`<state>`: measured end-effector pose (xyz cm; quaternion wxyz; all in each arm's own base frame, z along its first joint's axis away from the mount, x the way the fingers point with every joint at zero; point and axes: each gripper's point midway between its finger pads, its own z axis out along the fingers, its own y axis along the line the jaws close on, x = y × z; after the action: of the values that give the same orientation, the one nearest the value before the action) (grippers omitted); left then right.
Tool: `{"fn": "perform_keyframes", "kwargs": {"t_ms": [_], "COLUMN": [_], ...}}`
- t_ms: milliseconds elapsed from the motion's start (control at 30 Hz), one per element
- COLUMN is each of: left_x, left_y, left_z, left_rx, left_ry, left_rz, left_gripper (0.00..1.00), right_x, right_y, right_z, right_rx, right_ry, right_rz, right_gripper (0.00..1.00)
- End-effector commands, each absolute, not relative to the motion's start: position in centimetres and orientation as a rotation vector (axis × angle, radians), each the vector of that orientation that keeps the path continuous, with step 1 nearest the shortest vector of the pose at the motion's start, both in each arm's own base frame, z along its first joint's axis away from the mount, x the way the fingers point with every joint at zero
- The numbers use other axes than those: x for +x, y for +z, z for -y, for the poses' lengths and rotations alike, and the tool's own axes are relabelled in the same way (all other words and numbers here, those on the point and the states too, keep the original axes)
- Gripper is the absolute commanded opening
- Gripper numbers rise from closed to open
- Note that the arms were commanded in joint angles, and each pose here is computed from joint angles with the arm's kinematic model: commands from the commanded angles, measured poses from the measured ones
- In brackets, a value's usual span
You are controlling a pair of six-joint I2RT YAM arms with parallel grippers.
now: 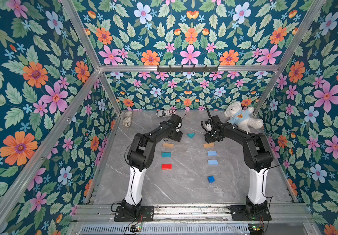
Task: Assemble a heart with building blocks
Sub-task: Pick up the building block from the center of the board, then place the building block at the center of the board.
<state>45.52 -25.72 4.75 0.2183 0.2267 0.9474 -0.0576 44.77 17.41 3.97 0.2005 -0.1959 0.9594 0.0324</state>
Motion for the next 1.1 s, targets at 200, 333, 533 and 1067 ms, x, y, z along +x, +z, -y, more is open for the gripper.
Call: {"fn": "perform_keyframes", "kwargs": {"t_ms": [200, 333, 533, 1067], "left_x": [43.6, 43.3, 43.5, 44.1], "left_y": [3.6, 3.4, 3.2, 2.7], "left_z": [28.0, 28.4, 29.3, 30.2], "left_rx": [0.823, 0.837, 0.853, 0.882], "left_ry": [-0.126, -0.126, -0.128, -0.116], "left_rz": [-2.626, -2.626, -2.614, -2.597], "left_gripper": [0.48, 0.48, 0.48, 0.48], "right_x": [44.4, 44.3, 44.4, 44.2], "right_y": [4.9, 5.1, 5.3, 5.3], "right_z": [-17.3, -17.1, -17.1, -17.2], "right_rx": [-0.59, -0.588, -0.584, -0.574], "right_ry": [0.083, 0.072, 0.074, 0.094], "right_rz": [-2.631, -2.615, -2.601, -2.583], "right_gripper": [0.35, 0.35, 0.34, 0.33]}}
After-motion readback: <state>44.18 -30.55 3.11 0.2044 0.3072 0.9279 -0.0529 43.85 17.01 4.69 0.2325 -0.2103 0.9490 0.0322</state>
